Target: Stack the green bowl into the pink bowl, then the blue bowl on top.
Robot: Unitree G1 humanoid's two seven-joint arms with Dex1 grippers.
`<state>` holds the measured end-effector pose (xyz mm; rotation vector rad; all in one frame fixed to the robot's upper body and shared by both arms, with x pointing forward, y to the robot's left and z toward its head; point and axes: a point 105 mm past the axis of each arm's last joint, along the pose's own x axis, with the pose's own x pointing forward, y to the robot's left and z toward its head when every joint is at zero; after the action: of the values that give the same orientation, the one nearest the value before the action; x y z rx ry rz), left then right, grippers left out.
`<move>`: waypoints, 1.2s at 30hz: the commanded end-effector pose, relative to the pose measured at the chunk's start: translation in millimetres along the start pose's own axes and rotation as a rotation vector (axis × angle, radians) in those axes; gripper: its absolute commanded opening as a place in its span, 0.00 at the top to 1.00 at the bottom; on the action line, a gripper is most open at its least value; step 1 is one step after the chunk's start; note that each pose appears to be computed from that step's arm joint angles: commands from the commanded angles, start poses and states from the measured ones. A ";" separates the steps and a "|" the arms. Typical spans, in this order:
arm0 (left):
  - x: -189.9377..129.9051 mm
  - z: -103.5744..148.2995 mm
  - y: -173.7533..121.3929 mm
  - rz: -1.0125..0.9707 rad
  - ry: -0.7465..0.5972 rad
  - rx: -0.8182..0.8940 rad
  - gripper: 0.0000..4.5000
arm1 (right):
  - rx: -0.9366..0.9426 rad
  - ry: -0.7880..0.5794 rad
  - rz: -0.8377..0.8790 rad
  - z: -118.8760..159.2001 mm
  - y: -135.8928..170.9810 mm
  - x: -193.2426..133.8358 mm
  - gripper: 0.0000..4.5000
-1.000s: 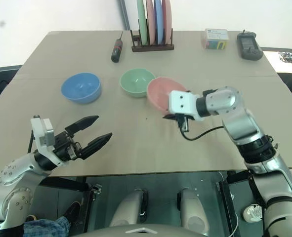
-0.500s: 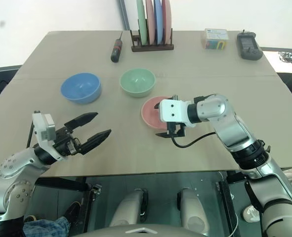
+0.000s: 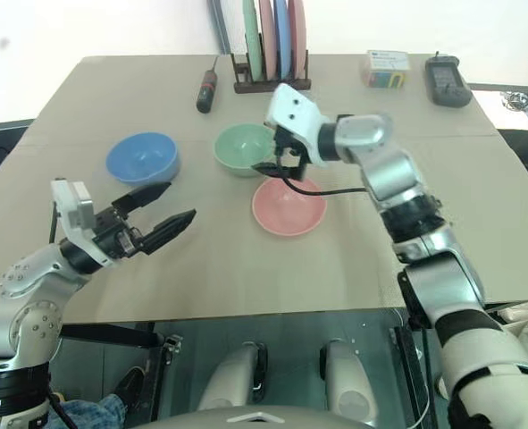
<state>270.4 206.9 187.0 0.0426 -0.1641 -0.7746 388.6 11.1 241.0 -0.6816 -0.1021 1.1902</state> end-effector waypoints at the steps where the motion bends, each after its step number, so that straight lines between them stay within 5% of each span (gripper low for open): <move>1: -14.7 8.5 3.8 0.078 -0.027 0.029 0.00 | -0.054 -0.013 -0.003 12.3 -5.9 25.9 0.01; 10: -59.0 8.4 1.2 0.303 -0.013 0.069 0.00 | -0.062 0.069 0.047 0.3 10.3 68.3 0.01; 18: -84.4 8.1 -17.9 0.430 -0.004 0.071 0.00 | -0.038 0.257 -0.036 -40.8 19.0 78.8 0.01; 23: -89.2 7.2 -23.1 0.458 0.003 0.068 0.00 | -0.055 0.288 -0.064 -45.9 19.7 80.7 0.35; 30: -89.5 6.9 -22.3 0.453 0.009 0.069 0.00 | -0.069 0.259 -0.067 -38.5 17.9 82.0 0.96; 36: -81.8 6.6 -18.1 0.417 0.012 0.066 0.00 | -0.193 0.185 -0.081 -10.8 -1.0 74.1 0.96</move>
<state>200.6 251.2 176.3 0.0715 -0.1631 -0.3444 426.3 59.1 180.1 -0.9339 0.0337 1.0281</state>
